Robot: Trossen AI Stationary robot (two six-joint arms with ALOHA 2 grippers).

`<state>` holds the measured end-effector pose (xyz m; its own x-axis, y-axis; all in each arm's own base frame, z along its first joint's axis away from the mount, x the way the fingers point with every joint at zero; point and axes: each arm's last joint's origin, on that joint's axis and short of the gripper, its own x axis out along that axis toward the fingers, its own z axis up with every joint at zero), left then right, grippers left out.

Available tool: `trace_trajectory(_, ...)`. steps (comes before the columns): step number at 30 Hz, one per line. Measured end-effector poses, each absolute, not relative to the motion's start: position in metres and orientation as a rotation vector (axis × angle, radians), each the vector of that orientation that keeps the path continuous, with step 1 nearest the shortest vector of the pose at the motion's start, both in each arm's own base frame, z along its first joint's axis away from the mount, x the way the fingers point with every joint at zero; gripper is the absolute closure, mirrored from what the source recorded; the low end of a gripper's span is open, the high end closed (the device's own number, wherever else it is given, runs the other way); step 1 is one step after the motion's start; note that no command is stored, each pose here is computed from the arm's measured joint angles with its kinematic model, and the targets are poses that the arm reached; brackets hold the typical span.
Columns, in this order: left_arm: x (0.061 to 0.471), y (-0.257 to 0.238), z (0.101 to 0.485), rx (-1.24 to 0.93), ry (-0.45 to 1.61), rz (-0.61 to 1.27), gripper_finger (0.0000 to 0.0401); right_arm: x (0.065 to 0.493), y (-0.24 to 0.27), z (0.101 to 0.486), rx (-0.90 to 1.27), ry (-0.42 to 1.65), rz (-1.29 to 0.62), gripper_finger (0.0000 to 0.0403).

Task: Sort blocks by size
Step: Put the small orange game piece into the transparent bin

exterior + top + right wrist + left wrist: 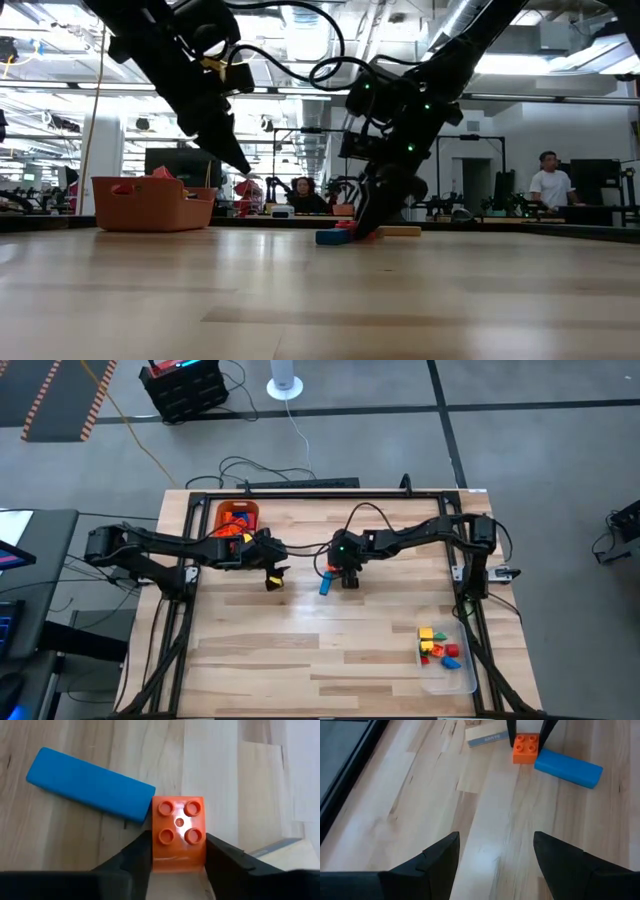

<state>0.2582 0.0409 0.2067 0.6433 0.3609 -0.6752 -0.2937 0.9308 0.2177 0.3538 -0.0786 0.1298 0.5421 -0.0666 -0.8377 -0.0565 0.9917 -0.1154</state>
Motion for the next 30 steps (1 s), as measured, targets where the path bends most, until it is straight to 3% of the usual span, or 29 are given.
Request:
trace_trajectory(3,0.258,0.041,0.207,0.102,0.791,0.370,0.0152,0.353,-0.078,0.130,-0.122,1.007,-0.009,0.0242)
trace_trajectory(7,0.257,0.042,0.206,0.153,0.808,0.396,0.0152,0.346,-0.073,0.138,-0.072,1.051,-0.020,0.0242)
trace_trajectory(12,0.254,0.043,0.204,0.164,0.849,0.440,0.0152,0.320,-0.048,0.183,0.037,1.104,-0.044,0.0242)
trace_trajectory(22,0.253,0.043,0.203,0.139,0.854,0.451,0.0152,0.244,0.094,0.255,0.293,1.162,0.116,0.0242)
trace_trajectory(30,0.256,0.034,0.204,0.107,0.819,0.440,0.0152,0.184,0.178,0.249,0.562,1.288,-0.116,0.0226)
